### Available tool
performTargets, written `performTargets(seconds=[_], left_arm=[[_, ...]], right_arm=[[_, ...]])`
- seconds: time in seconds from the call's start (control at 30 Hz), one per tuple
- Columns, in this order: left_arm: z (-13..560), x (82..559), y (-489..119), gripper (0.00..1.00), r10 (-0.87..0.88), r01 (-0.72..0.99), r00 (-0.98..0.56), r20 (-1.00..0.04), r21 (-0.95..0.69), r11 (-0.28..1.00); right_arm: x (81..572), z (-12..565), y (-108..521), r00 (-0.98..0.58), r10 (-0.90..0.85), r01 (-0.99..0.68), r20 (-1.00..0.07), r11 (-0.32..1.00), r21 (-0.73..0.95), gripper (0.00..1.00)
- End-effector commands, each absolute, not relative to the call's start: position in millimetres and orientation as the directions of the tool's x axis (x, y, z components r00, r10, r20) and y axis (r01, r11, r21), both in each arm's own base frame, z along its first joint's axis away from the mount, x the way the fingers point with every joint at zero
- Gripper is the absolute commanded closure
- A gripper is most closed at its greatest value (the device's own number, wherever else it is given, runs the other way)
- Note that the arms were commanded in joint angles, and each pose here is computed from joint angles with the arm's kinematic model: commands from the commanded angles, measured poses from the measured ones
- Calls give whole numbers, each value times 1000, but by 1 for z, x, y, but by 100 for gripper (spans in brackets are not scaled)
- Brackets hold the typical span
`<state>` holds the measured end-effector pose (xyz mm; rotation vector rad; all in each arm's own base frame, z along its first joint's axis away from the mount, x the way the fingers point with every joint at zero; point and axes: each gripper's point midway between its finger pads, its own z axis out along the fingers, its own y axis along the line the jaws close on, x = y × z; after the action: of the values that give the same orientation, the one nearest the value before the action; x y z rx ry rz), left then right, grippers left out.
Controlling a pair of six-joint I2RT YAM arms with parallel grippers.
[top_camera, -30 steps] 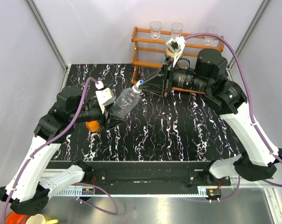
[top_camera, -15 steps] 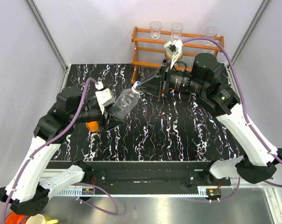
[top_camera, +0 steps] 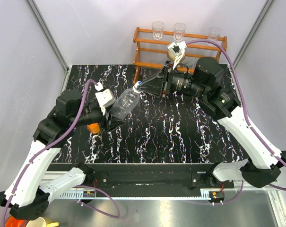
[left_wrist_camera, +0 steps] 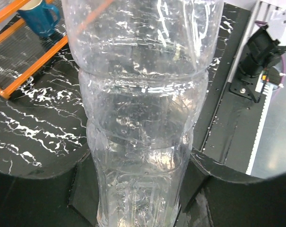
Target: Screw on the bottle caps
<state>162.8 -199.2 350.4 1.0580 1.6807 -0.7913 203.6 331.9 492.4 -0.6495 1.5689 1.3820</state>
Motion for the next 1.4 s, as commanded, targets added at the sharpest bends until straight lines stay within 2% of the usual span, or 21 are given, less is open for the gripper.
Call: performTargets(seconds=[0.0, 0.23, 0.57, 0.87, 1.07, 1.17, 1.2, 1.27, 1.3, 1.37], left_arm=[[383, 206, -187, 48, 191, 795, -83, -978, 51, 605], [368, 222, -174, 47, 240, 733, -77, -968, 108, 671], [336, 231, -171, 46, 343, 718, -86, -936, 180, 672], [333, 257, -144, 46, 390, 544, -87, -917, 284, 789], [334, 260, -137, 46, 357, 490, -109, -928, 262, 831], [331, 254, -144, 46, 335, 528, -117, -935, 227, 818], [328, 251, -148, 46, 332, 549, -122, -935, 215, 808], [323, 238, -162, 46, 308, 627, -126, -943, 165, 761], [320, 232, -167, 47, 305, 659, -134, -943, 145, 738], [319, 215, -183, 48, 279, 743, -135, -951, 89, 663]], right_arm=[[210, 478, 332, -520, 188, -786, -833, 276, 553, 78], [217, 479, 330, -560, 201, -736, -804, 325, 594, 81], [220, 460, 344, -611, 170, -686, -773, 373, 624, 86], [218, 445, 365, -666, 193, -583, -721, 468, 664, 98], [224, 435, 372, -653, 248, -518, -716, 544, 660, 99], [229, 436, 373, -638, 276, -503, -718, 556, 661, 93], [229, 439, 373, -637, 278, -507, -719, 551, 663, 86], [227, 445, 375, -625, 264, -535, -735, 541, 649, 78], [226, 447, 373, -620, 264, -542, -739, 538, 646, 68], [225, 456, 371, -601, 263, -564, -755, 529, 633, 61]])
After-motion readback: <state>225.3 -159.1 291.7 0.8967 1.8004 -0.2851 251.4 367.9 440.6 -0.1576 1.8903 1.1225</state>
